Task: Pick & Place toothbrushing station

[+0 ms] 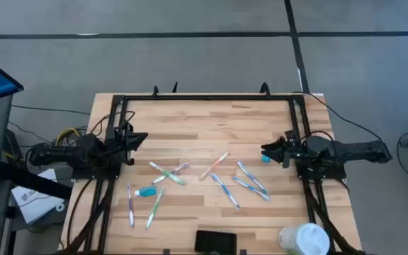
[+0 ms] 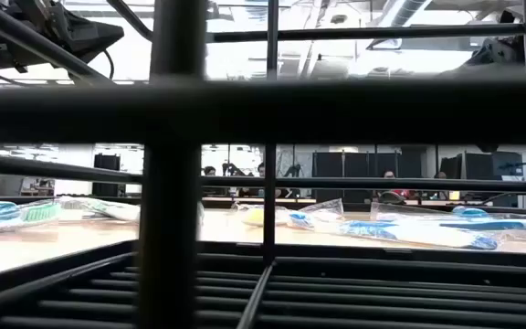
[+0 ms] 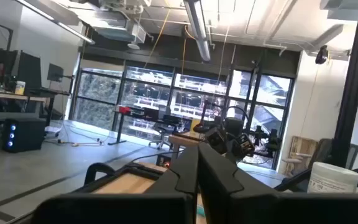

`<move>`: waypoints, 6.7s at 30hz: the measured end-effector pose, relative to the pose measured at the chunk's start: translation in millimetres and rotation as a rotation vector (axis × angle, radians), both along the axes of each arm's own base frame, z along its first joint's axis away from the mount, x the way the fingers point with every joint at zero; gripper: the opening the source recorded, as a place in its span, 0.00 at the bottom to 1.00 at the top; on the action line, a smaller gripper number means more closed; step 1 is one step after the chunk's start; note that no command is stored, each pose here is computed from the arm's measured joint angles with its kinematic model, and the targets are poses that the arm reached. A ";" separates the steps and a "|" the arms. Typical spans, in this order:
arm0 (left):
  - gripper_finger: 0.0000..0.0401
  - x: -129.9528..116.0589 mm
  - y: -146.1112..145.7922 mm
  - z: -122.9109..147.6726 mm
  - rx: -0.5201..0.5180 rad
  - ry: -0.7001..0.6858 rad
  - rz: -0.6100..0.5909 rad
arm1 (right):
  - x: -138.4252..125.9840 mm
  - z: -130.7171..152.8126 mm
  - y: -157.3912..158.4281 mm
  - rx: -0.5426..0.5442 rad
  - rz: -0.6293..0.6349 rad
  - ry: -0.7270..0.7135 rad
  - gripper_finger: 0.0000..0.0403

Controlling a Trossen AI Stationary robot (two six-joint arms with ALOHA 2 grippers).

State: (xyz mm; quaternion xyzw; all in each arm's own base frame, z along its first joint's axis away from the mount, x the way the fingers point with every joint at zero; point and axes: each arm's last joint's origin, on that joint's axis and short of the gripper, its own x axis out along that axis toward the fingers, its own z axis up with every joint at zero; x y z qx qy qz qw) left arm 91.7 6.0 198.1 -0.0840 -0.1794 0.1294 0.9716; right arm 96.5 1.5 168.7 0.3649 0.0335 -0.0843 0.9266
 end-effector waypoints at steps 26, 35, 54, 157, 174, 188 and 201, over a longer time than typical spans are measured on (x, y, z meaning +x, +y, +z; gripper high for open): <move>0.00 -0.1 0.0 0.2 -0.093 -0.032 -0.034 | -0.1 6.3 -4.6 0.002 -0.138 -0.070 0.58; 0.00 -3.2 1.2 6.8 -0.471 -0.231 -0.149 | -3.3 18.0 -14.6 0.221 -0.426 -0.269 0.58; 0.00 -5.3 -3.1 19.9 -0.658 -0.336 -0.422 | -14.6 49.5 -25.9 0.303 -0.563 -0.653 0.58; 0.00 61.4 -43.9 48.5 -0.607 0.056 -0.544 | 93.2 -35.2 -59.3 0.805 -0.573 1.287 0.61; 0.00 61.5 -43.7 48.5 -0.607 0.055 -0.541 | 95.5 -35.3 -56.4 0.719 -0.476 1.315 0.32; 0.00 61.6 -43.7 48.0 -0.596 0.061 -0.536 | 142.9 17.0 -39.2 0.501 -0.208 1.204 0.32; 0.00 74.7 -48.9 31.9 -0.725 0.180 -0.580 | 190.3 98.8 -11.9 0.428 0.067 0.901 0.32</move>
